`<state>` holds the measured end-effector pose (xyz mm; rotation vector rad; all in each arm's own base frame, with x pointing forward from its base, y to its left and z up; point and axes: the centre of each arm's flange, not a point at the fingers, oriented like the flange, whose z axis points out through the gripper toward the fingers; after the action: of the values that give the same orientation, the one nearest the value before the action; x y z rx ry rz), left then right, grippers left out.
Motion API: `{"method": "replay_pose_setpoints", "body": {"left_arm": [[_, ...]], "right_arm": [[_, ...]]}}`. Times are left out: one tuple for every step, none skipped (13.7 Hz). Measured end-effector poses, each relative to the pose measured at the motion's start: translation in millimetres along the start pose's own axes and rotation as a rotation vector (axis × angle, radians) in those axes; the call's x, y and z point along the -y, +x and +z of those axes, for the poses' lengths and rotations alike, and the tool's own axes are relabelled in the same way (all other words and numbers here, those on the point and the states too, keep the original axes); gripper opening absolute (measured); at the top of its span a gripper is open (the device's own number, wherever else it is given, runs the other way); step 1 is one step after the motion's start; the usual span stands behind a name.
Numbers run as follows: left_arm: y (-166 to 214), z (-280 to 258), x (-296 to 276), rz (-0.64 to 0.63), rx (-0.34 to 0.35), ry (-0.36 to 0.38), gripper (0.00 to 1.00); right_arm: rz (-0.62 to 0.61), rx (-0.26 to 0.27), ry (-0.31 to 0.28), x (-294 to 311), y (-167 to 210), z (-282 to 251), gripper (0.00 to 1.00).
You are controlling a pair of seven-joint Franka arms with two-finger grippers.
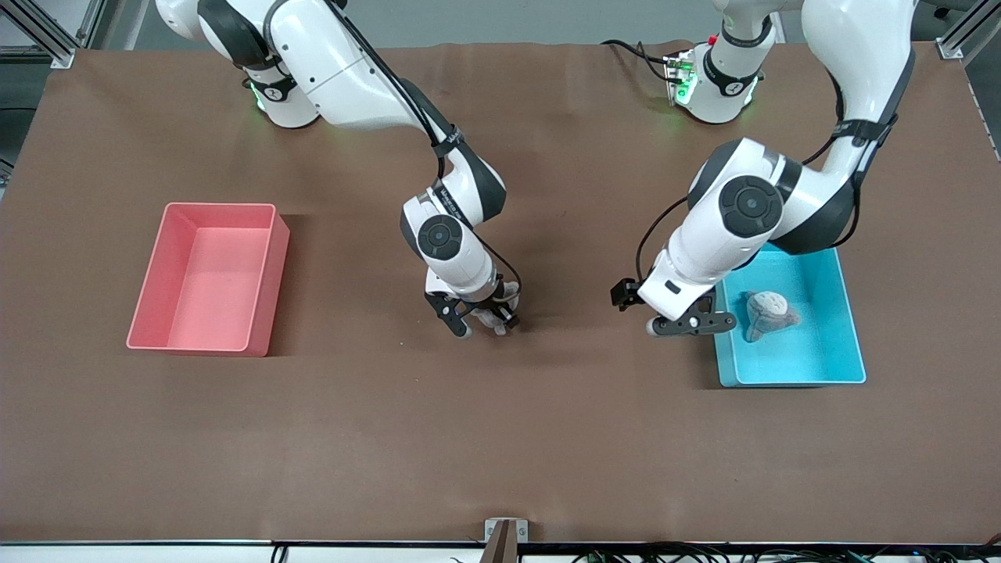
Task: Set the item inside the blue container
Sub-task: 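Lower the second plush onto the table and open the right gripper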
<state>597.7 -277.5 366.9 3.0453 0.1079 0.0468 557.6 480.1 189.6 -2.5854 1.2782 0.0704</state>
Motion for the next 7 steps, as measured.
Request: {"method": "replay_pose_setpoints", "body": {"left_arm": [[2, 3, -3, 0.005, -0.003, 0.001, 1.0], [4, 5, -4, 0.009, -0.005, 0.001, 1.0], [6, 6, -4, 0.01, -0.007, 0.001, 1.0], [8, 9, -4, 0.01, -0.006, -0.001, 1.0], [8, 12, -4, 0.01, -0.003, -0.003, 1.0], [9, 16, -4, 0.009, 0.001, -0.005, 1.0], [9, 19, -4, 0.009, 0.003, -0.007, 1.0]], "right_arm": [[0.016, -0.004, 0.018, 1, 1, 1, 0.16], [0.025, -0.006, 0.03, 2, 0, 2, 0.21], [0.027, -0.007, 0.034, 1, -2, 5, 0.3], [0.029, -0.007, 0.039, 2, -3, 7, 0.39], [0.029, -0.006, 0.043, 3, -6, 8, 0.53], [0.025, -0.005, 0.048, 3, -11, 8, 0.63], [0.021, -0.004, 0.059, 5, -18, 7, 0.75]]}}
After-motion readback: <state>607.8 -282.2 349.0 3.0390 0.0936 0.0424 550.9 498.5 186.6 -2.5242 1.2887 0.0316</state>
